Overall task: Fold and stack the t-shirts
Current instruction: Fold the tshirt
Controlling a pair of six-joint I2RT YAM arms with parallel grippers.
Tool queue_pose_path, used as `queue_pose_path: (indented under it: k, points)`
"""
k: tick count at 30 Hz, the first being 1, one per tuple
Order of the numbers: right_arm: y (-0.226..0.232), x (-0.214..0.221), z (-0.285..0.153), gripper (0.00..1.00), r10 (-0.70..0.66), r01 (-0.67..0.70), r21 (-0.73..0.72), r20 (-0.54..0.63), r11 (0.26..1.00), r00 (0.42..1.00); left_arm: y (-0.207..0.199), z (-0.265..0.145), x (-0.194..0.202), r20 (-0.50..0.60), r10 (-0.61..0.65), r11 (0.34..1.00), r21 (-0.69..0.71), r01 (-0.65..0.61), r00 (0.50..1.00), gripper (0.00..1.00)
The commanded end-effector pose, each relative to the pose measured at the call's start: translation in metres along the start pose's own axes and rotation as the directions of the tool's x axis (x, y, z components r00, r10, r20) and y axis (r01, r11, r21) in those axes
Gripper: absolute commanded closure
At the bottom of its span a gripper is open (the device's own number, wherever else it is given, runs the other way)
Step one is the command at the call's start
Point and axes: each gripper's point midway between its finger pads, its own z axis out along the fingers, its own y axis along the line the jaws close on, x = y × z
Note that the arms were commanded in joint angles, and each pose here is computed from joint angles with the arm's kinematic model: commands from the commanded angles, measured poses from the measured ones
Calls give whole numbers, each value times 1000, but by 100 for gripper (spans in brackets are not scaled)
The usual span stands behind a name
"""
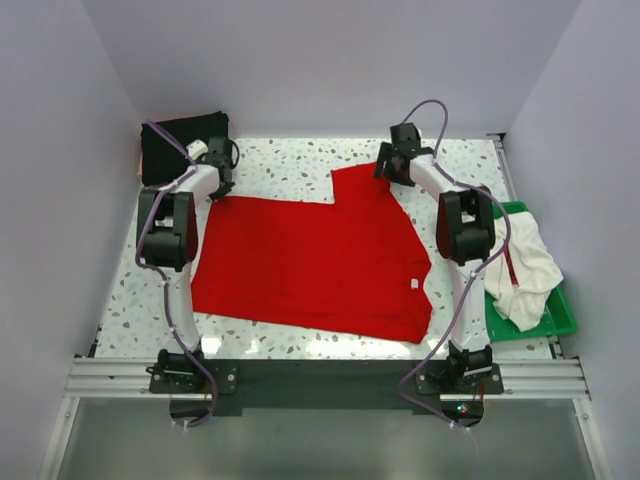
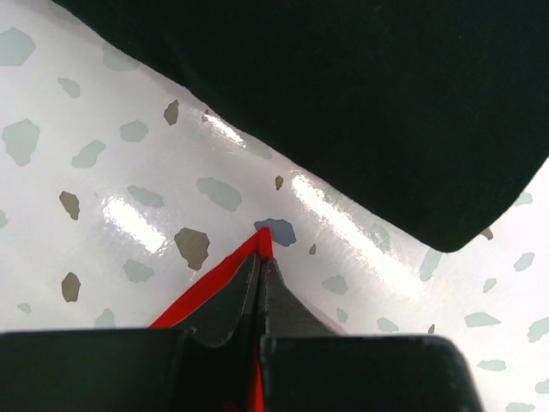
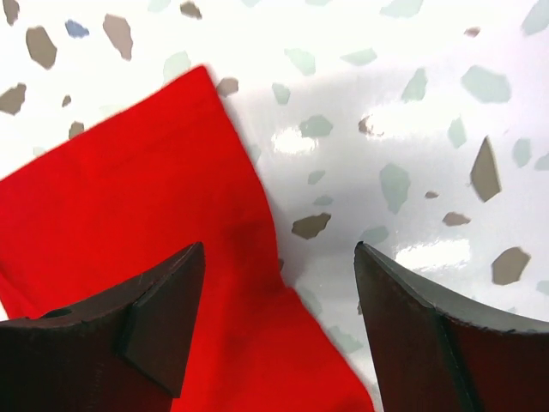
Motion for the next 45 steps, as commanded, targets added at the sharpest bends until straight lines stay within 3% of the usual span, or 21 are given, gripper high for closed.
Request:
queue_pose_path:
  k: [1,14,19,22,23,26,29,45]
  points:
    - [-1,-38,-7,26,-35,31,49,98,998,995,-5,-8,2,-20,2,999,45,-1,1000,100]
    - [35,-26,29,32,-145,139,71,83,988,986,-3,-4,6,-20,7,998,56,-6,1000,100]
    - [40,-11,36,48,-145,142,67,54,988,988,-3,-5,6,-19,6,998,63,-4,1000,100]
    - [38,-4,37,65,-134,131,74,37,989,990,-2,-6,5,-15,-1,998,65,2,1000,100]
    - [37,-8,34,76,-124,121,79,46,990,991,-3,-7,3,-7,-6,997,71,6,1000,100]
    - [40,-20,22,91,-113,108,76,76,991,991,-1,-9,-3,6,-23,997,77,23,1000,100]
    - [44,-38,9,100,-115,108,67,116,992,987,3,-9,-8,10,-44,996,77,43,999,100]
    - [65,-129,-70,100,-97,107,-11,337,994,937,-4,-17,-52,82,-136,976,180,119,987,100]
